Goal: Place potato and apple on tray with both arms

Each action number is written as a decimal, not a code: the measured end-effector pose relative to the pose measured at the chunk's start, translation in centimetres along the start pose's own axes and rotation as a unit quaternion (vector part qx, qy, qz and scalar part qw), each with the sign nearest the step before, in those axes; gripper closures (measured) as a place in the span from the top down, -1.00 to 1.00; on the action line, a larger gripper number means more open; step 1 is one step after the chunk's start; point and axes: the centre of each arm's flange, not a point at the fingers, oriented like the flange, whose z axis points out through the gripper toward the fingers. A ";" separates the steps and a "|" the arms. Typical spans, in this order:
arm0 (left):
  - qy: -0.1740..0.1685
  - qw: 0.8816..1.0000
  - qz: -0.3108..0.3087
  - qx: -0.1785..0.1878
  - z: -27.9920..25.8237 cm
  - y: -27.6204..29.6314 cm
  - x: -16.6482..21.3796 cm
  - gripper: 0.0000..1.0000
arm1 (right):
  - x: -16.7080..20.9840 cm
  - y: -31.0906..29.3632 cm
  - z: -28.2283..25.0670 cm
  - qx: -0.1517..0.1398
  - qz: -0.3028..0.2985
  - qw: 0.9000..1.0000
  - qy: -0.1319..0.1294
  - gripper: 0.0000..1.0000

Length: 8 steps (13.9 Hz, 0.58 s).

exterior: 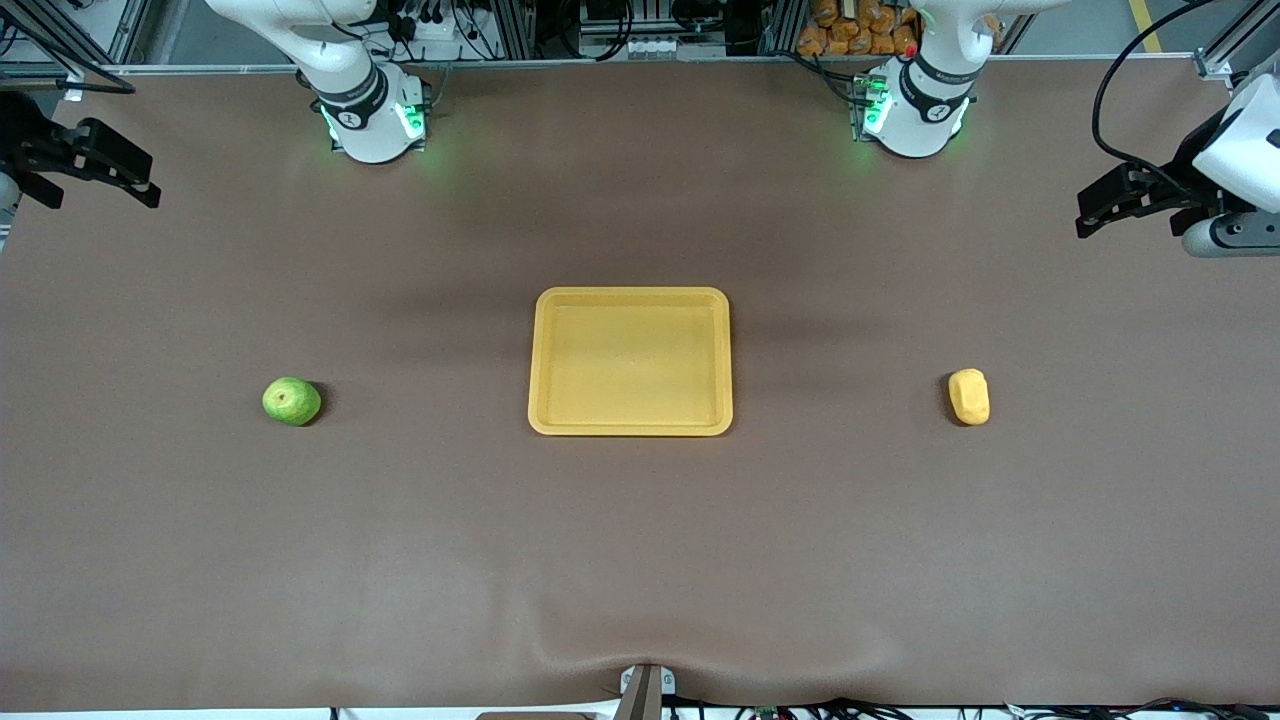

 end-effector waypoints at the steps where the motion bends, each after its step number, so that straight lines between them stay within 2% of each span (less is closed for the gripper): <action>1: 0.000 1.000 0.000 0.000 0.0 0.0 0.0 1.00 | 0.0 0.0 0.0 0.000 0.000 1.000 0.000 1.00; 8: 0.004 1.000 0.000 0.000 -0.4 0.0 0.0 1.00 | 0.1 0.2 0.1 0.000 0.001 1.000 -0.001 1.00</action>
